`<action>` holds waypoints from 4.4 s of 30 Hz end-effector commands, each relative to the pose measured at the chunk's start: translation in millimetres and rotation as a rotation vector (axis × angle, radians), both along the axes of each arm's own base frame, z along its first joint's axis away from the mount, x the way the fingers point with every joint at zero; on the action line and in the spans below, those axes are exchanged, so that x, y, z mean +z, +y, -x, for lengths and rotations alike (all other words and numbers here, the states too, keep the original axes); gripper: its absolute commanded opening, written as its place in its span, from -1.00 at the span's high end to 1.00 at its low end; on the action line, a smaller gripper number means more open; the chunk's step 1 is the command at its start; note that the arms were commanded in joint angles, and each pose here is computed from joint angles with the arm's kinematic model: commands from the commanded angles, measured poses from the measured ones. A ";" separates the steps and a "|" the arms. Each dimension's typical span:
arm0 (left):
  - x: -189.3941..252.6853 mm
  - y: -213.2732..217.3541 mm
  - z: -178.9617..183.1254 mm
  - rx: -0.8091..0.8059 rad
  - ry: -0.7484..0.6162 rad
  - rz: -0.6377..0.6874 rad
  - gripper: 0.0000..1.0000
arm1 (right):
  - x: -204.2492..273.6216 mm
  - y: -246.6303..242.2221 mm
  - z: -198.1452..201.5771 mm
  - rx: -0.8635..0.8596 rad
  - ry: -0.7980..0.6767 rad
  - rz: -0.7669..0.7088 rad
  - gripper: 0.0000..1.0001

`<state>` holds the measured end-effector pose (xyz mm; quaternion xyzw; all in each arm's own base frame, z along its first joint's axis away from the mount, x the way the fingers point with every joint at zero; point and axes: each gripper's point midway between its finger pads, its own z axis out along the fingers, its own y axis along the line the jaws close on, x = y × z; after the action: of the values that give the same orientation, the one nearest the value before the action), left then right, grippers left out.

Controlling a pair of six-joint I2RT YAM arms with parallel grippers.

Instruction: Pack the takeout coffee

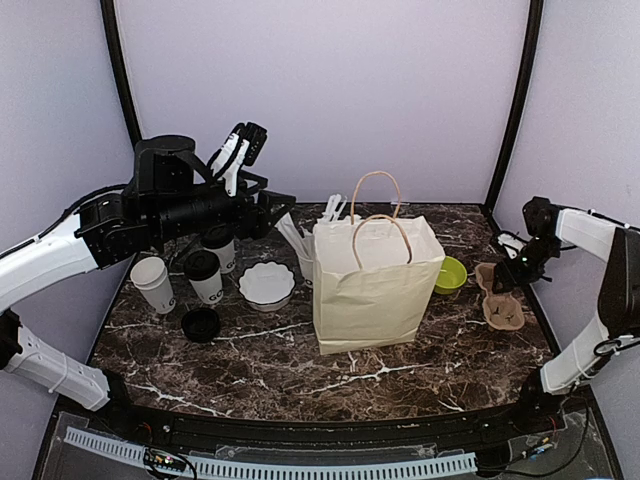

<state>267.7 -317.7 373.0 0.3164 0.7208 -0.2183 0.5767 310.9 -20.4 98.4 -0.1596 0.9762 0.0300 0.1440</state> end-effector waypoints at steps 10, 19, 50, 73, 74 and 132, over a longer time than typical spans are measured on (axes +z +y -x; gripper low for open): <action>0.2 7.7 0.2 0.024 0.003 0.004 -0.47 | -30.8 -6.4 5.5 -0.092 0.078 0.008 -0.21; -1.3 7.2 -0.5 0.025 0.006 0.000 -0.47 | -43.0 -14.2 0.1 -0.135 0.100 0.050 -0.07; 3.0 1.3 4.5 -0.016 0.012 0.010 -0.47 | -11.0 2.8 -24.9 0.068 -0.014 0.055 -0.04; 0.6 -0.6 2.6 -0.014 0.012 0.008 -0.47 | -41.5 2.7 -6.0 -0.061 0.105 0.097 0.07; -0.4 -0.1 2.7 -0.014 0.013 0.007 -0.47 | -42.4 2.5 -6.2 -0.061 0.105 0.098 0.08; 0.5 -79.1 -47.3 -0.245 0.148 -0.134 -0.43 | 338.5 209.1 23.2 0.735 -0.803 -0.540 0.41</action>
<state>304.7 -401.8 373.3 0.4159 0.7255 -0.2445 0.4908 325.2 162.6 388.5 -0.3918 0.7661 0.2043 0.4668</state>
